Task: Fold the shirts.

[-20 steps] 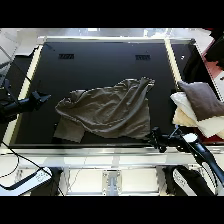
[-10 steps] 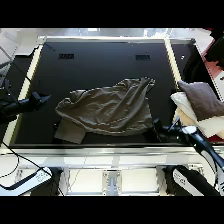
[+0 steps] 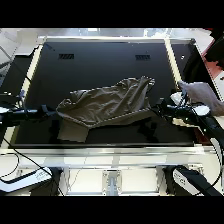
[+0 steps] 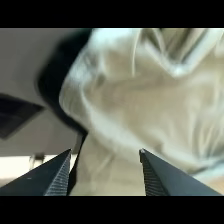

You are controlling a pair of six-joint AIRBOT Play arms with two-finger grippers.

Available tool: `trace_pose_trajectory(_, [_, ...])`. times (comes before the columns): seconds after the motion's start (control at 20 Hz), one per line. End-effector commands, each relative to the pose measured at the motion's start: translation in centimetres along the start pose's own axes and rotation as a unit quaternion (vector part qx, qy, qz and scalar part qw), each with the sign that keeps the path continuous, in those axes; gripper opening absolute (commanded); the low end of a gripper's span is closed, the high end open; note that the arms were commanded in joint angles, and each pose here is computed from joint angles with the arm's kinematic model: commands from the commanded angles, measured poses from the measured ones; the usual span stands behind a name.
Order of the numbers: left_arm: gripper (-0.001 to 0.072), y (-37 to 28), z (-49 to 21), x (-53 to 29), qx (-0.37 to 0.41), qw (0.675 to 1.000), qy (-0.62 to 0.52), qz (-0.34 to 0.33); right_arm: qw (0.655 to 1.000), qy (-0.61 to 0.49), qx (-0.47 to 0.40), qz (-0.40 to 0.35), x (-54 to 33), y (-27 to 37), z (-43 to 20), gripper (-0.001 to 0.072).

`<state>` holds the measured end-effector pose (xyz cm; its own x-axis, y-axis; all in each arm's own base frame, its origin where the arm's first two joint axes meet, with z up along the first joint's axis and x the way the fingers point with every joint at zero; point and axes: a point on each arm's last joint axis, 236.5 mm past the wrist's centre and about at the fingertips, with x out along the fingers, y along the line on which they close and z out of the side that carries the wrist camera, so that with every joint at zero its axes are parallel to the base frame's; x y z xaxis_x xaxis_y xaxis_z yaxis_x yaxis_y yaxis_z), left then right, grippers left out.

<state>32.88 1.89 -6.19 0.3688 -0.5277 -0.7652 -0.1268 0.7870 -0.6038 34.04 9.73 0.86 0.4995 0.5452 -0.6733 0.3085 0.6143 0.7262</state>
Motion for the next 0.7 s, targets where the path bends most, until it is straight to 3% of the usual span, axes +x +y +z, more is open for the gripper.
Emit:
trace_pose_trajectory(0.0, [0.0513,0.6,-3.1,3.1,0.025,0.997,0.076,-0.023,1.0,0.012,-0.015,0.003,-0.4,0.7,-0.3,0.0015])
trace_pose_trajectory(0.25, [0.05,-1.0,-2.4,6.6,0.049,0.995,0.065,-0.064,1.0,0.022,-0.016,0.003,-0.4,0.8,-0.7,0.0015])
trace_pose_trajectory(0.45, [0.0472,-1.2,0.1,8.4,0.092,0.995,0.025,-0.019,0.999,0.029,-0.02,0.004,-0.4,0.8,-1.1,0.0015])
trace_pose_trajectory(0.5, [0.0414,-1.5,0.3,8.6,0.091,0.995,0.023,-0.017,0.999,0.029,-0.021,0.004,-0.4,0.8,-1.0,0.0016])
trace_pose_trajectory(0.55, [0.0188,-2.0,0.3,8.7,0.09,0.995,0.023,-0.022,0.999,0.029,-0.024,0.004,-0.4,0.8,-1.0,0.0015])
trace_pose_trajectory(0.6, [0.0024,-2.7,0.2,8.8,0.087,0.995,0.024,-0.034,0.999,0.029,-0.024,0.004,-0.4,0.8,-1.0,0.0015])
trace_pose_trajectory(0.65, [0.0015,-3.8,0.1,8.8,0.078,0.995,0.026,-0.054,0.999,0.029,-0.028,0.004,-0.4,0.8,-1.0,0.0016])
